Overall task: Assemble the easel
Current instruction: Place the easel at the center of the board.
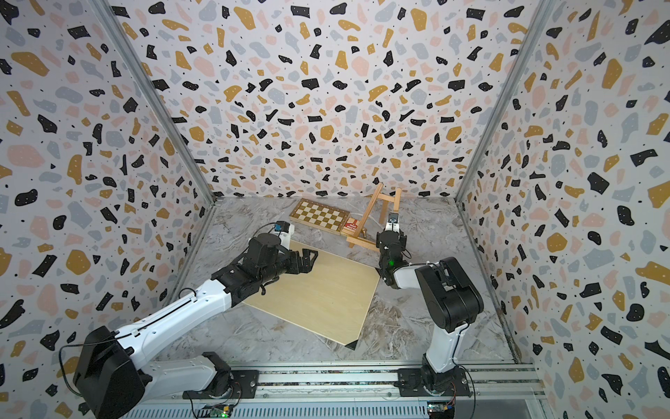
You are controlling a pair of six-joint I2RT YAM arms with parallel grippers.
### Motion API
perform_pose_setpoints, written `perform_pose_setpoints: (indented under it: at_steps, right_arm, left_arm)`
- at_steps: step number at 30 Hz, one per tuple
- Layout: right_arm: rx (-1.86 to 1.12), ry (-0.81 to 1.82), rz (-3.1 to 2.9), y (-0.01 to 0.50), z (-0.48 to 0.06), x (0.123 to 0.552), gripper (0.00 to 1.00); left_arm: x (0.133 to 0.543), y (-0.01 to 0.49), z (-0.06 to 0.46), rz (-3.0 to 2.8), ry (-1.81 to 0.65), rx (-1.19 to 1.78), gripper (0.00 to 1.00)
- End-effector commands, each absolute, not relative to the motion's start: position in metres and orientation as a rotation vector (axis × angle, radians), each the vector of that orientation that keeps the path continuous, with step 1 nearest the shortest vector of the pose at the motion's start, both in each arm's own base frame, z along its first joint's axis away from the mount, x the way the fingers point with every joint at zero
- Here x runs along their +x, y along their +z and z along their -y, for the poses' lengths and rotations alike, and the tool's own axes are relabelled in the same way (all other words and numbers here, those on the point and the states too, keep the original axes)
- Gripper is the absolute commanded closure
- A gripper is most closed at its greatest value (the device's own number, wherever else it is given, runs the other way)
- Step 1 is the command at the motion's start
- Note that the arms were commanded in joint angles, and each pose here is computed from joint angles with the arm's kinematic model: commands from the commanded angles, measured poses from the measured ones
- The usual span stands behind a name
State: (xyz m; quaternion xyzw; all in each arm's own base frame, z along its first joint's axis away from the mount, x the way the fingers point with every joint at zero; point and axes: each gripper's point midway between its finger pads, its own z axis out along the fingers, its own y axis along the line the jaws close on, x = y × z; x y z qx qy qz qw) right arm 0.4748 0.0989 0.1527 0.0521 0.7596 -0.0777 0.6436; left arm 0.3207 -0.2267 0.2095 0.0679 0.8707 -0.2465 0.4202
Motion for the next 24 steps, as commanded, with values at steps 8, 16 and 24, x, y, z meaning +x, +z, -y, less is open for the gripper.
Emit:
perform_pose_setpoints:
  at_steps: [8,16,24]
  right_arm:
    - [0.217,-0.162,-1.700,0.155,-0.102,0.483,0.82]
    - [0.199,-0.150,-1.713,0.146,-0.112,0.483,0.73]
    - [0.198,-0.053,-1.710,0.151,-0.119,0.477,0.60]
  left_arm:
    - [0.330,0.235,0.220,-2.110,-0.623,0.143,0.01]
    - [0.331,0.238,0.219,-2.107,-0.629,0.135,0.01]
    - [0.332,0.238,0.220,-2.106,-0.642,0.132,0.01]
